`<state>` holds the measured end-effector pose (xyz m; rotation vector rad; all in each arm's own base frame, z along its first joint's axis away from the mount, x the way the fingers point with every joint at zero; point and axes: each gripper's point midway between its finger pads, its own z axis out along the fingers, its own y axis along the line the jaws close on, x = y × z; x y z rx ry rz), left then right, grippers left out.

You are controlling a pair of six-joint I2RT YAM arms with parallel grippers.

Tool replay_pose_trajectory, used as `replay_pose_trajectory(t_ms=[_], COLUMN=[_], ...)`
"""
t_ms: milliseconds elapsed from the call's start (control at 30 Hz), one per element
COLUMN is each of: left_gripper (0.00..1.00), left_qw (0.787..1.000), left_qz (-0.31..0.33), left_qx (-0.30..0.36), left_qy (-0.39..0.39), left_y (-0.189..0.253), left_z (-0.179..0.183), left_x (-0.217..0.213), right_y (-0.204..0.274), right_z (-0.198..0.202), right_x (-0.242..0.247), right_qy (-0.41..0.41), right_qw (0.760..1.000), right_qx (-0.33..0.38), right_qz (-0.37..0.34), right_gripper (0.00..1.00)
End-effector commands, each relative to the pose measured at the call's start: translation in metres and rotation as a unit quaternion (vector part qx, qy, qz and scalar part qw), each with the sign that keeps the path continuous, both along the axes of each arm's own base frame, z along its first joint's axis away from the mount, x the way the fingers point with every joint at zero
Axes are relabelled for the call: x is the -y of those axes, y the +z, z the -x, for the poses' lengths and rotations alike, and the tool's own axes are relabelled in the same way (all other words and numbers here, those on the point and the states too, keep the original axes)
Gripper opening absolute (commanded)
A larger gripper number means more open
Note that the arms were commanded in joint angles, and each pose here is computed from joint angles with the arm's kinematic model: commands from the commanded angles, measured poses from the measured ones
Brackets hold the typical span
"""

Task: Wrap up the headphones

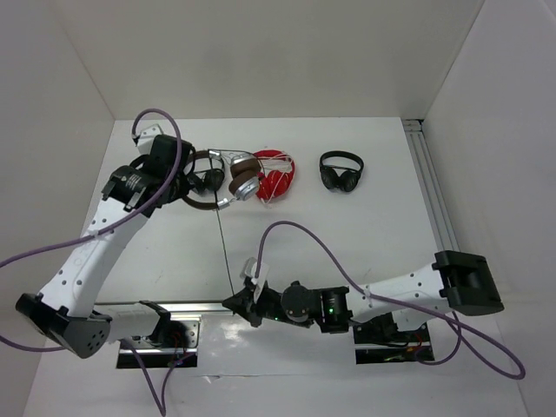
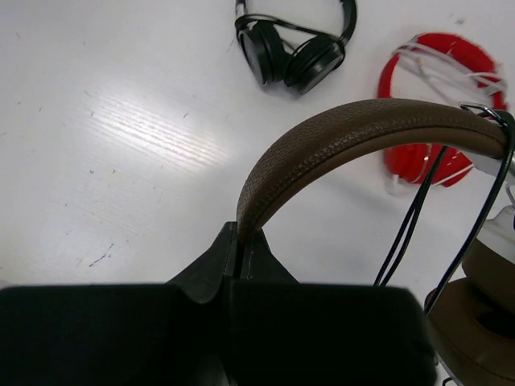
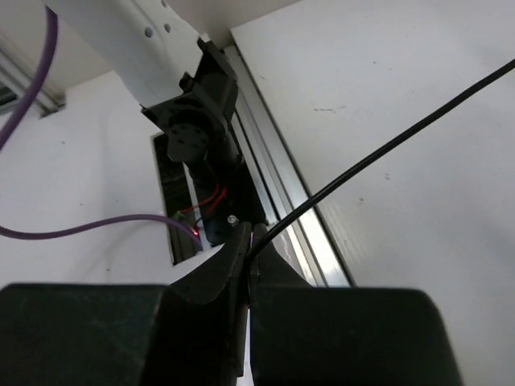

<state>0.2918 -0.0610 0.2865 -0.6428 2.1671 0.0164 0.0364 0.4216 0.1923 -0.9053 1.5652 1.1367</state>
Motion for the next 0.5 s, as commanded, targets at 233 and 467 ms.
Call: replay_pose_trajectory(t_ms=[233, 467], left_gripper=[0.00, 0.00], left_qw=[0.999, 0.985], left_qz=[-0.002, -0.050], left_qx=[-0.003, -0.057], left_qy=[-0.050, -0.154], left_y=[-0.039, -0.083], left_z=[-0.030, 0.005], left_x=[0.017, 0.065], right_y=[0.045, 0.091], right_z=[0.013, 0.011], right_x=[0.012, 0.014], right_qy=[-0.047, -0.025], right_qw=[0.989, 0.976], right_qx=[0.103, 0.162], right_qz=[0.093, 0.144], right_gripper=[0.00, 0.00])
